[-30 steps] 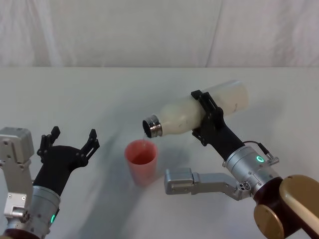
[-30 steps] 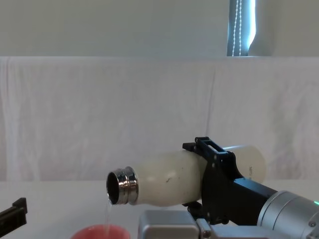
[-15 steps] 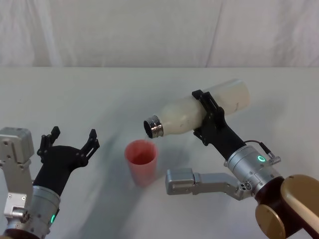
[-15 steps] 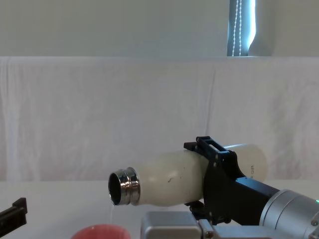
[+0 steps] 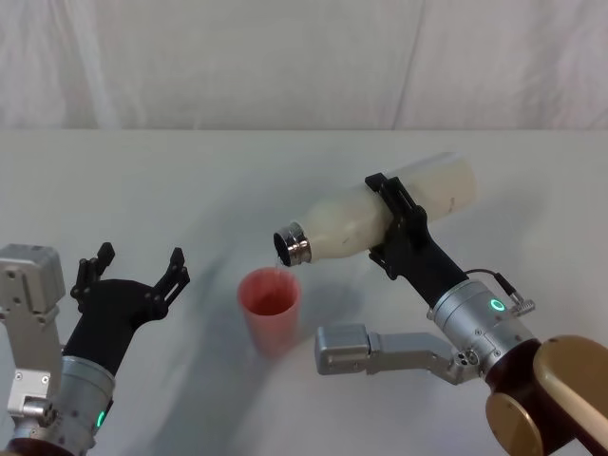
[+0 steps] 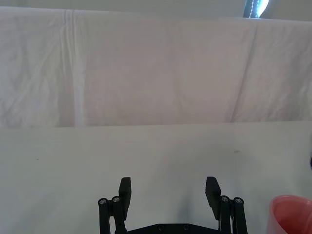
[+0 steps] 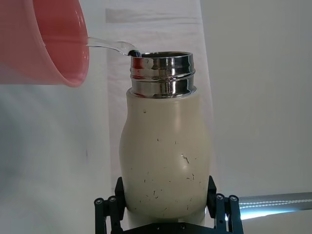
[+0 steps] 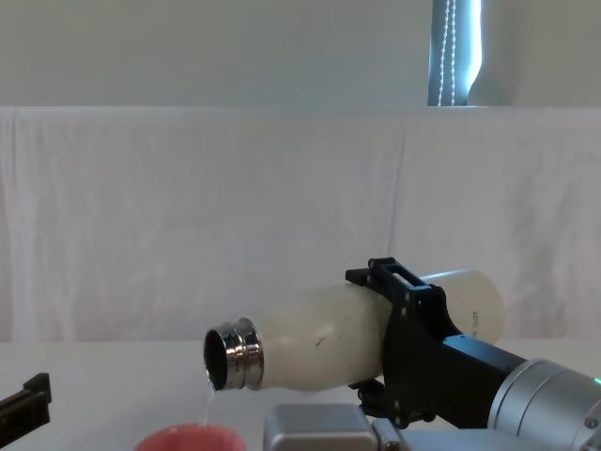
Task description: Grasp the thermos with one hand and pour water into the cup lid.
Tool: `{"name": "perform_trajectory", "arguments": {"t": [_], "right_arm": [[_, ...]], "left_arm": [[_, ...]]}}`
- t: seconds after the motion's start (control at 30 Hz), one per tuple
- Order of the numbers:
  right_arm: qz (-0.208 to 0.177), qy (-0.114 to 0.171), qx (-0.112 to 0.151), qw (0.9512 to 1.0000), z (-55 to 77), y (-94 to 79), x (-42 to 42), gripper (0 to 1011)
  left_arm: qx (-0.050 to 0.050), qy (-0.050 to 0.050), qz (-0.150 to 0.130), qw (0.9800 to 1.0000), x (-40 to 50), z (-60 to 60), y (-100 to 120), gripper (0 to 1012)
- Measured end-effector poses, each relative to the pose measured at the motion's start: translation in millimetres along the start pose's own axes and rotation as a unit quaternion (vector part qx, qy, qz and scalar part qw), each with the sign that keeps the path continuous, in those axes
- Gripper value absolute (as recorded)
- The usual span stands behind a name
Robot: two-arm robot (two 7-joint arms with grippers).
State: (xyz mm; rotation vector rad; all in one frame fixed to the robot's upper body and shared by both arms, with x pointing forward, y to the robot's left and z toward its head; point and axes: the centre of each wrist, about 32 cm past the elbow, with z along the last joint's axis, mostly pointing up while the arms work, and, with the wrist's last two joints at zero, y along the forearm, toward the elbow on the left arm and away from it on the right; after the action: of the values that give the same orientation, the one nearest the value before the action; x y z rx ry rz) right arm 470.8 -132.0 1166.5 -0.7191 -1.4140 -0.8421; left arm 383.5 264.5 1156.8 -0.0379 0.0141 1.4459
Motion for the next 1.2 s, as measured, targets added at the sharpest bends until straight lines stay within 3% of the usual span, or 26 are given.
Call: {"name": "perform_trajectory", "arguments": {"t": [1.0, 1.2], "right_arm": [[-0.001, -0.004, 0.0, 1.0, -0.2, 0.9, -1.2, 958], [-0.002, 0.006, 0.001, 1.0, 0.1, 0.6, -1.5, 958]], "left_arm": [[0.0, 0.0, 0.0, 1.0, 0.0, 0.0, 0.0, 1001], [0.0, 0.0, 0.0, 1.0, 0.0, 0.0, 0.0, 1001]]}}
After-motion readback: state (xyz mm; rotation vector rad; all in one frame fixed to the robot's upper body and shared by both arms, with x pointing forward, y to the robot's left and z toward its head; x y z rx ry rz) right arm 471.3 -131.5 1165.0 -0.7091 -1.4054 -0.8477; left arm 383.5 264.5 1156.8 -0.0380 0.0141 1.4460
